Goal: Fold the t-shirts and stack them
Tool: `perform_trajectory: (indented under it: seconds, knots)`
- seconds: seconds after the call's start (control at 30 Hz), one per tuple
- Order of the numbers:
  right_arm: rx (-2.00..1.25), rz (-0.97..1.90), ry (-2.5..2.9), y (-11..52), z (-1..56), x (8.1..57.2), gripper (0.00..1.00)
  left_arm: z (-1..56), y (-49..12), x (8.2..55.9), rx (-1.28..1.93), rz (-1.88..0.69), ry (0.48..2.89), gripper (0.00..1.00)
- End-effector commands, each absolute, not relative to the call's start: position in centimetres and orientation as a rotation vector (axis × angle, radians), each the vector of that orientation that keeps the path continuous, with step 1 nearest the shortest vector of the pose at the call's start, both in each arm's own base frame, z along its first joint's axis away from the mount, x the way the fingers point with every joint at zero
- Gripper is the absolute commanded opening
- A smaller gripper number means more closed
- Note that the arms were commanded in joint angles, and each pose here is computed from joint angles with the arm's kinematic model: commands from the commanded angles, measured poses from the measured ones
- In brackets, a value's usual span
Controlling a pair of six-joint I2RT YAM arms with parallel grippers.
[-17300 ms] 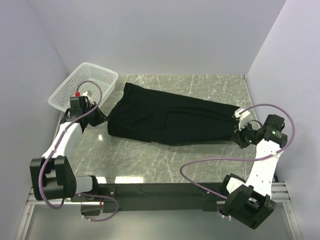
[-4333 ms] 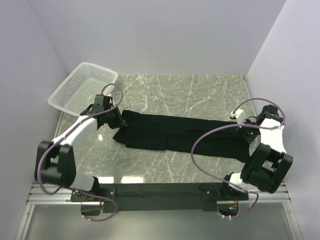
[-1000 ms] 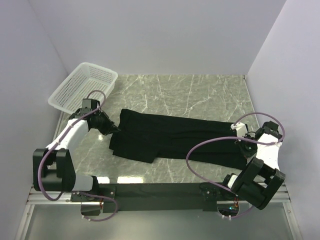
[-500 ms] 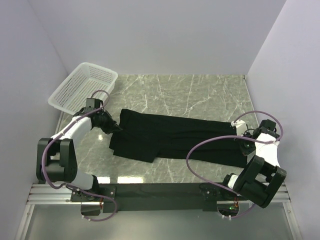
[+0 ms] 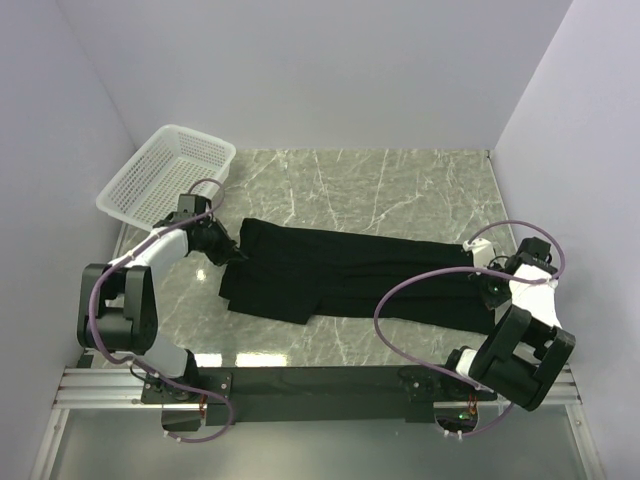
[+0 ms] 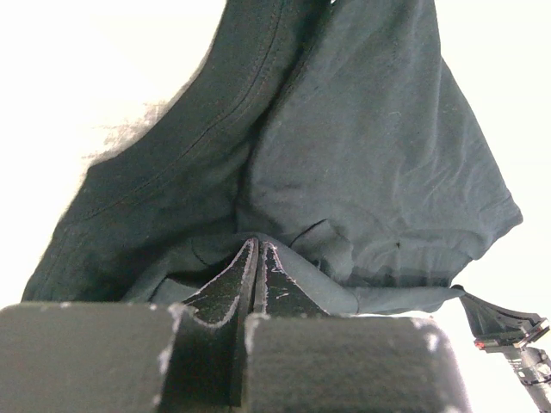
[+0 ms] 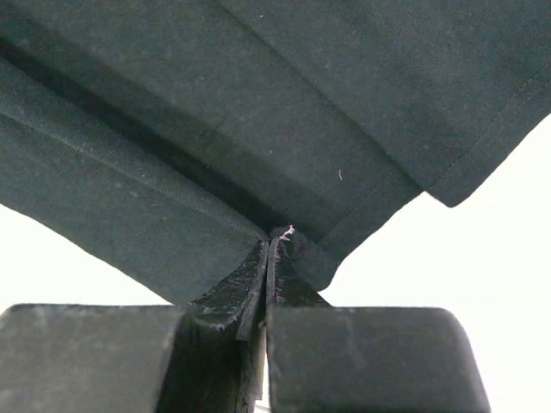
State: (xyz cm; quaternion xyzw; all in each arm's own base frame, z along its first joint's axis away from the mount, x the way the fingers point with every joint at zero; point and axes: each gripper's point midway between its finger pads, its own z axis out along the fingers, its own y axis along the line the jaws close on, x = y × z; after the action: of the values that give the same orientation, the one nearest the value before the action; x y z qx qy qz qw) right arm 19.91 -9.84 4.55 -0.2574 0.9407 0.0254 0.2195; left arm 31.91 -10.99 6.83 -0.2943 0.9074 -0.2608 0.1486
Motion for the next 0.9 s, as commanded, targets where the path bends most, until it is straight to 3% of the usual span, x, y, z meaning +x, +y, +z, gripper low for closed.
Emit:
perform_trajectory:
  seconds: [0.0,0.87]
  knots:
    - [-0.711,0.009,2.605,-10.7,4.2,20.4,0.0,8.0,-11.1,33.8,-0.778,-0.746,2.557,0.01]
    - [-0.601,-0.03,2.637,-11.6,2.9,22.0,0.02,7.0,-11.1,35.5,-0.762,-0.676,2.563,0.01]
